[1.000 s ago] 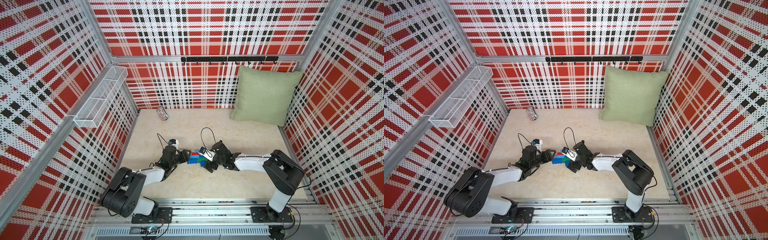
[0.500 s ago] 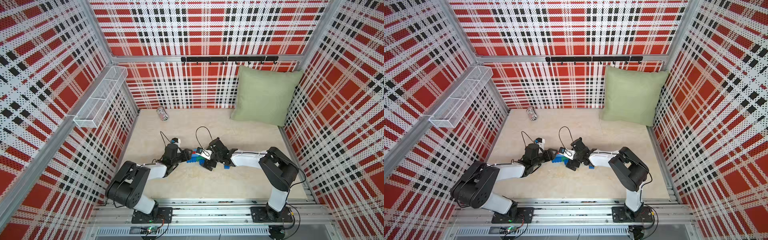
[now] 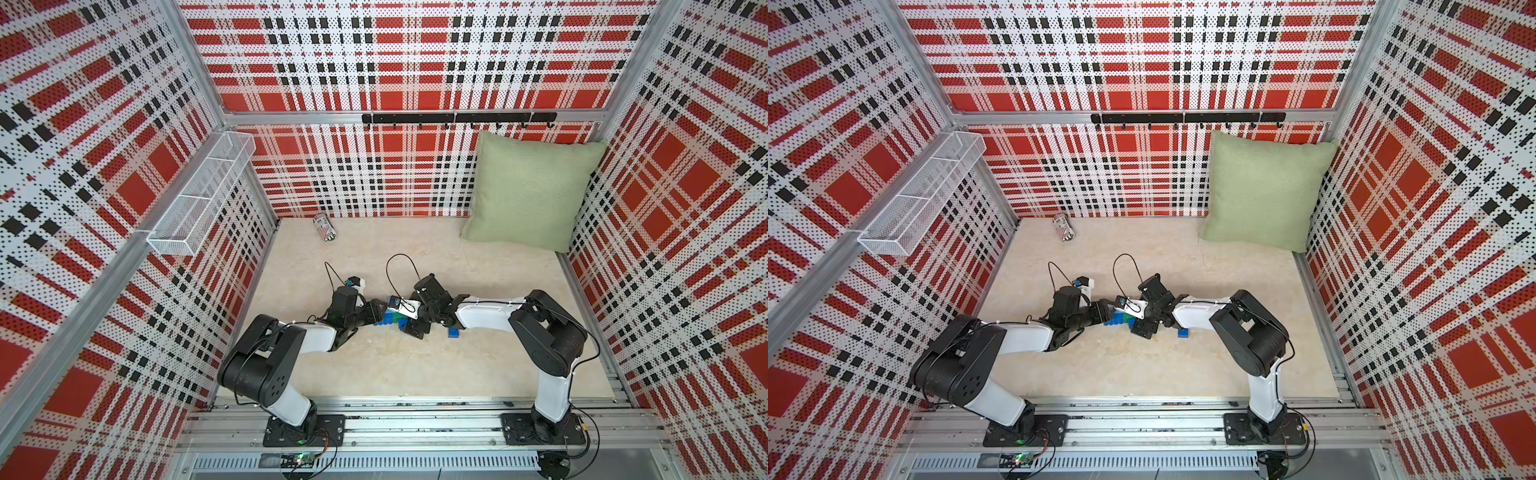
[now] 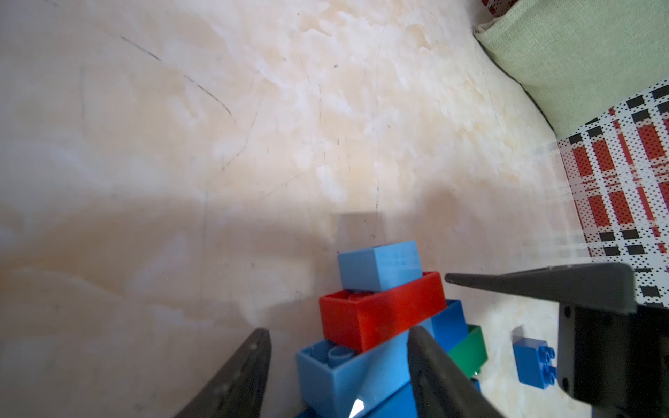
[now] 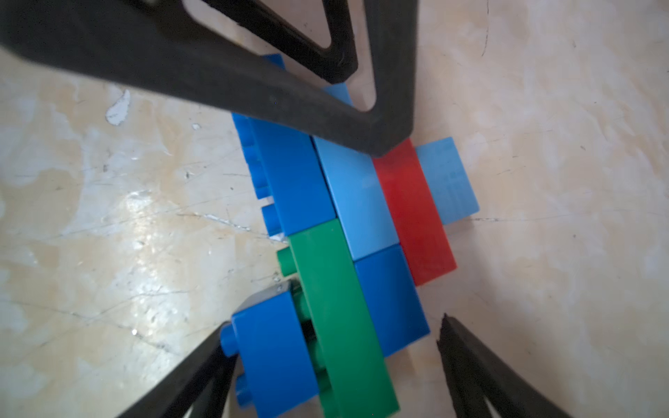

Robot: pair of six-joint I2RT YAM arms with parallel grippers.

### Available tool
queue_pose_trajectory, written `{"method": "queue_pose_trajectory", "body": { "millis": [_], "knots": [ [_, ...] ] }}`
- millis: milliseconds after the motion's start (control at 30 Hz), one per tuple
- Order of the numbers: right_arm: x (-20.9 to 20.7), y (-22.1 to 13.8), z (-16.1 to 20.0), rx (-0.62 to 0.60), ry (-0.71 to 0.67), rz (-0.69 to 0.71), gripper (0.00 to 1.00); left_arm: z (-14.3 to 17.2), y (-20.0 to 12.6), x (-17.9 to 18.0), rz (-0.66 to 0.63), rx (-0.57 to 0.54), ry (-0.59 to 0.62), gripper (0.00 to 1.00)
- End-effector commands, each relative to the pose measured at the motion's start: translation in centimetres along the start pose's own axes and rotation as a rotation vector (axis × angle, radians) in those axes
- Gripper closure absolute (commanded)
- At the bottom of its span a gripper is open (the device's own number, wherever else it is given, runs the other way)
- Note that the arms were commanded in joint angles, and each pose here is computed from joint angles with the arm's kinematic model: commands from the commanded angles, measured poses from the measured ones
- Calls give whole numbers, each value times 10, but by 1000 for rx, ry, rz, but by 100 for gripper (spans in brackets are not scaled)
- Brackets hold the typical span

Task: Assemble a heart with lego
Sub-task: Assemble the lego brick with the lego brick.

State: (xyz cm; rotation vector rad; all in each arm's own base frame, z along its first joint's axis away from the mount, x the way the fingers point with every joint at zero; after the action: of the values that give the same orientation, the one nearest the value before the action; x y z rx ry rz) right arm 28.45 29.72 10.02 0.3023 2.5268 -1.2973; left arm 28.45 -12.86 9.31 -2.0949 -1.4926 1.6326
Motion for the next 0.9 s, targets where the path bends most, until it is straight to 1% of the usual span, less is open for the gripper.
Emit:
{"method": "queue_pose_trajectory", "body": {
  "millis": [0, 100, 233, 400, 467, 567, 633, 733, 800, 867],
  "knots": [
    [0, 4, 3, -1, 23, -10, 17, -3, 5, -2, 23, 14, 30, 36],
    [-1, 6, 4, 5, 34, 2, 24, -1, 7, -2, 33, 38, 39, 36],
    [-1, 6, 3, -2, 28, 7, 30, 3, 8, -2, 49, 69, 53, 37],
    [-1, 5, 1, -20, 26, 3, 34, 7, 12, -1, 58, 102, 68, 37],
    [-1, 4, 1, -25, 20, 1, 41, 9, 14, -2, 72, 123, 80, 38],
    [-2, 3, 1, -16, 16, 6, 41, 12, 17, -5, 82, 142, 100, 38],
    [-3, 4, 1, -11, 17, 11, 44, 13, 20, -4, 73, 156, 108, 38],
    [-4, 5, 1, -12, 31, 19, 44, 17, 21, -4, 75, 176, 117, 38],
    [-4, 5, 1, -11, 37, 25, 49, 21, 21, -5, 72, 184, 122, 38],
    [-5, 5, 2, -7, 42, 38, 49, 23, 20, -6, 71, 188, 125, 38]
  ]
}}
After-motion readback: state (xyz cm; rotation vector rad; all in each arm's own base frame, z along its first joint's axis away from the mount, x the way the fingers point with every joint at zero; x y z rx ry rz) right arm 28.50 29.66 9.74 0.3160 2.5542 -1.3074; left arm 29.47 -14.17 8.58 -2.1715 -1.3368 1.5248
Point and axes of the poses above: each gripper's point midway between its finger pads, its own y axis out along the fingers, its own x axis along the line the jaws close on, z = x × y, the point moved 9 cm from there along -y, back along the fingers, and after that the axes turned 13 degrees about -y, right-handed, at the moved point
